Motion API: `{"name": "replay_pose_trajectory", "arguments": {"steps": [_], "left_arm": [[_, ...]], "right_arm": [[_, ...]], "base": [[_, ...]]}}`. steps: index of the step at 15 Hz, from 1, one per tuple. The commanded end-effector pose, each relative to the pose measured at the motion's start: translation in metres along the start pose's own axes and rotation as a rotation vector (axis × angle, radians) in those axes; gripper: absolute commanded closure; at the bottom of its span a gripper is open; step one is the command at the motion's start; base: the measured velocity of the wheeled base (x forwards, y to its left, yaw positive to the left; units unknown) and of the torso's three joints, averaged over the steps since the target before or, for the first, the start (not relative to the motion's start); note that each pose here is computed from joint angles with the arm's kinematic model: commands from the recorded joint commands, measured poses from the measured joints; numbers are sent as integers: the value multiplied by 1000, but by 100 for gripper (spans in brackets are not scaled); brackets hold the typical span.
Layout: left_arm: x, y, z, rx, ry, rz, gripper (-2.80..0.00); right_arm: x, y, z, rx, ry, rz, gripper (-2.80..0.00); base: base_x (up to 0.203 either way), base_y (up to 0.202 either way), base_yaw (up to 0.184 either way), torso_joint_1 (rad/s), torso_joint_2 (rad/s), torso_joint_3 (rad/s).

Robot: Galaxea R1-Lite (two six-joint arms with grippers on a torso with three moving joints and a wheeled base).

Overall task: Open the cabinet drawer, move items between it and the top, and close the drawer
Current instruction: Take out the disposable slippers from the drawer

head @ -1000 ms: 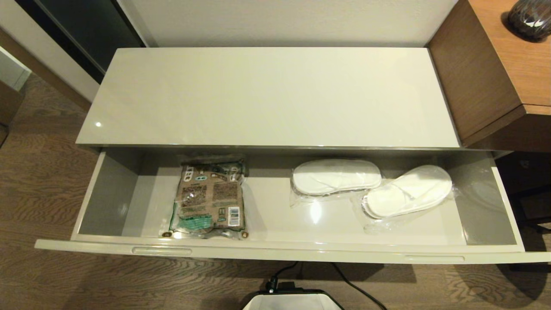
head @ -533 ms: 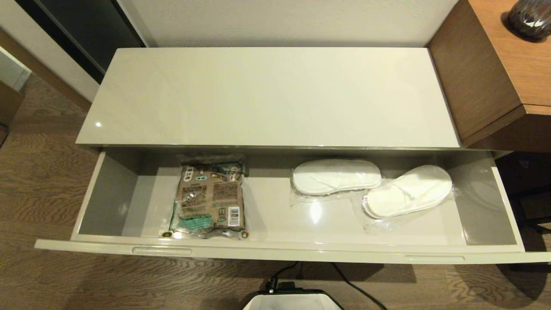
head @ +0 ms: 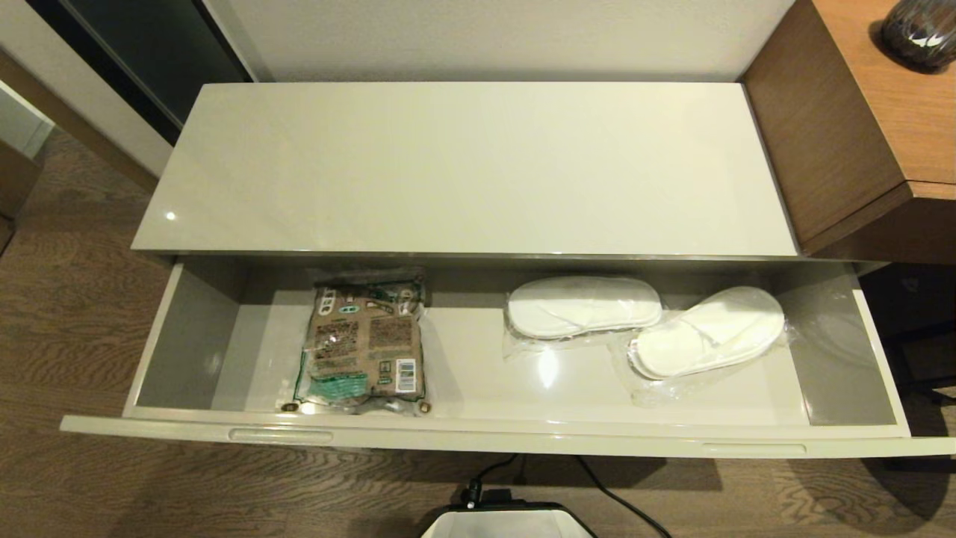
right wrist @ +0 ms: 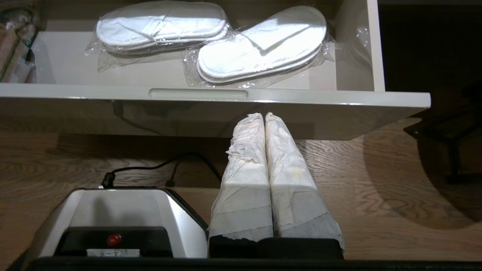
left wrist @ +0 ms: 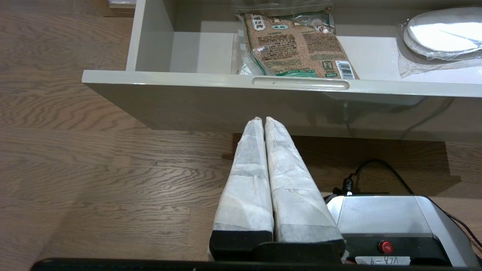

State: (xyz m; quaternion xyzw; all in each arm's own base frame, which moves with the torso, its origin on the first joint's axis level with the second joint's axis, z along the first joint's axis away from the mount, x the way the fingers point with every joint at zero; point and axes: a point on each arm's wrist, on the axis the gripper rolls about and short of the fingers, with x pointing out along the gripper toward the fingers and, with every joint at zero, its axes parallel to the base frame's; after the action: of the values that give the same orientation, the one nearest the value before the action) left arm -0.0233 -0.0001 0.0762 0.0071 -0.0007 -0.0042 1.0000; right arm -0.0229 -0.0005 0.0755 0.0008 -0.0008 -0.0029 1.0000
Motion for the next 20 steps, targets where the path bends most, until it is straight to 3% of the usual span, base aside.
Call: {"name": "replay_pose_trajectory", "arguments": {"steps": [1,3,5,8,10,12,15,20], "left_arm": [[0,0,0,0,1,-1,0],[0,0,0,0,2,-1,0],[0,0,0,1,1,-1,0],[0,0,0,0,2,-1,0],[0,0,0,0,0,-1,0],[0,0,0,1,1,-1,0],[0,0,0,0,0,-1,0],[0,0,0,0,0,-1,0]], "right_arm": [[-1,0,-1,-12,-18,3,0],[-1,0,1,-22,-37,2,0],[-7,0,21,-43,-123,5,0],[-53,1,87,-70,-239,82,0],[-93,3,125,-96,-306,186,0],[-111,5,169,-83,-315,268,0],[-81,12,235,14,-191,338,0],[49,6,261,170,184,235,0]], "base": [[0,0,0,0,0,0],[0,0,0,0,0,0],[0,0,0,0,0,0],[0,0,0,0,0,0],[0,0,0,0,0,0],[0,0,0,0,0,0],[0,0,0,0,0,0],[0,0,0,0,0,0]]}}
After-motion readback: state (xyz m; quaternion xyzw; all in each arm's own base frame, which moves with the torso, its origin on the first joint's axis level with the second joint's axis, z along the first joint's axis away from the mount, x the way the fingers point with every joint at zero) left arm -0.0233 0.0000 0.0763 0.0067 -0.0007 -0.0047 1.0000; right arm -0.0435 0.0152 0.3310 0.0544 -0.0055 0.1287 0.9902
